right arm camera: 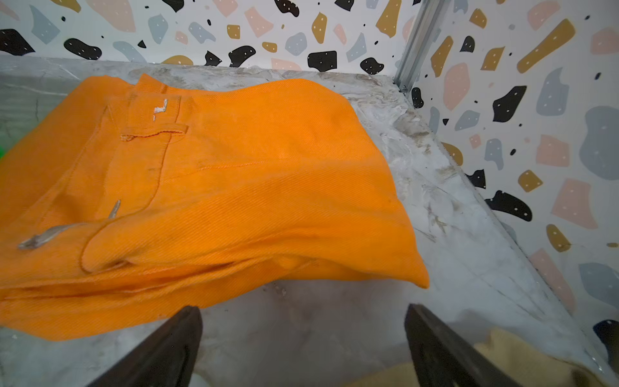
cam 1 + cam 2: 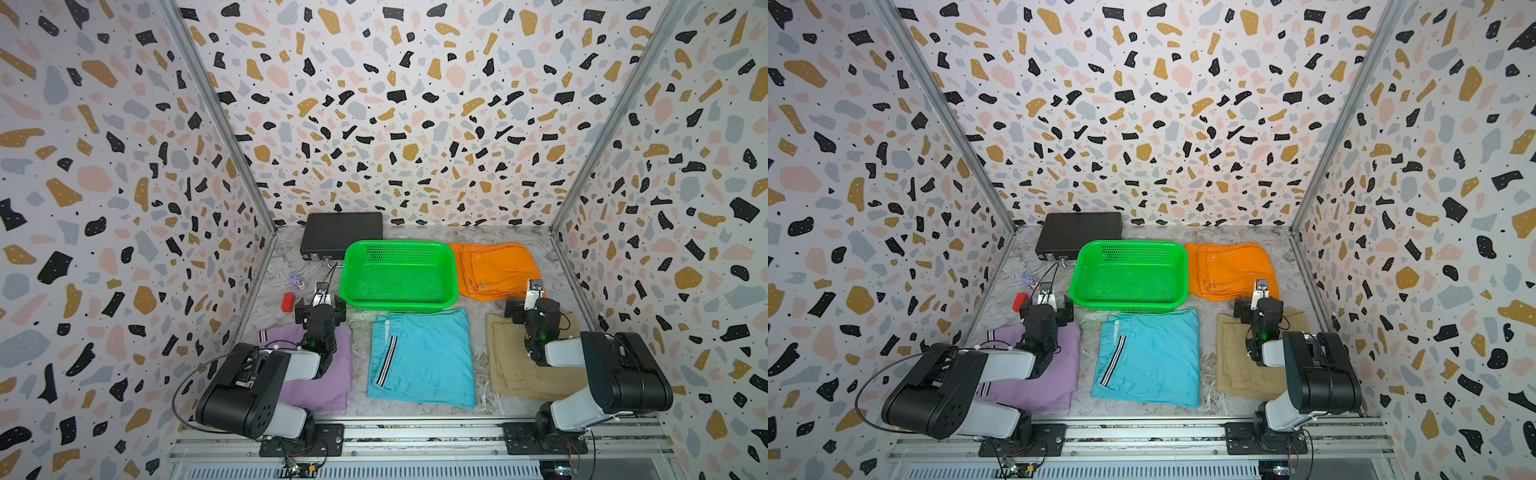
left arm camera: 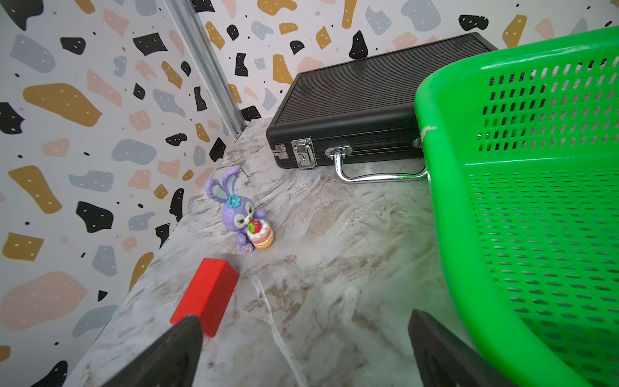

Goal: Put the folded long pants in the basket
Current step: Pick up the long pant at the center of the board.

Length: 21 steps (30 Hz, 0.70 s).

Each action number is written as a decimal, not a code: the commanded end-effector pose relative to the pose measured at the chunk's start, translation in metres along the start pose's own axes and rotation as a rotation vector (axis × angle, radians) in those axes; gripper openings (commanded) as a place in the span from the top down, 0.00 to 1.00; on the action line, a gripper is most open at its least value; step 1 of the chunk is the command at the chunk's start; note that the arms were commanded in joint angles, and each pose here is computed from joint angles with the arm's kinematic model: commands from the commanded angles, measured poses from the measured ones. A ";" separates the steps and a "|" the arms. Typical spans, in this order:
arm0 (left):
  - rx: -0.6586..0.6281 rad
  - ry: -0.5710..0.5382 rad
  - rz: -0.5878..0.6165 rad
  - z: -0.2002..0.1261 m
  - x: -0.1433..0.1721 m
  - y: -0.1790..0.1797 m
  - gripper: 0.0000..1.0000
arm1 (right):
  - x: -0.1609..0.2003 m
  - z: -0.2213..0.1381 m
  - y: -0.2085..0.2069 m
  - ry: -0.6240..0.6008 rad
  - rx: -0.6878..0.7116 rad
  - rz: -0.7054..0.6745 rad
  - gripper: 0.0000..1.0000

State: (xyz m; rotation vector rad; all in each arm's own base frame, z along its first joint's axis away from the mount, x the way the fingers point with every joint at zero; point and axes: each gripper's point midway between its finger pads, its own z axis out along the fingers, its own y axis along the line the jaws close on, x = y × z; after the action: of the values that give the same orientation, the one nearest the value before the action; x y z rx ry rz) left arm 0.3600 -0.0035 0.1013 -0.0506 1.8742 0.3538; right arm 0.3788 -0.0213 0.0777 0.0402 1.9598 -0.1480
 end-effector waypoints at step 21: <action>-0.012 0.020 -0.072 0.009 -0.001 0.015 0.00 | -0.009 0.000 0.010 -0.022 -0.098 0.013 0.00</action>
State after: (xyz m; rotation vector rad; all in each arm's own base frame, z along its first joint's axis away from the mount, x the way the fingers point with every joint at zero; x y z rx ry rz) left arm 0.3581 0.0172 0.0924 -0.1152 1.9119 0.3622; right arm 0.3767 -0.0115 0.0742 -0.0070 1.9664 -0.0493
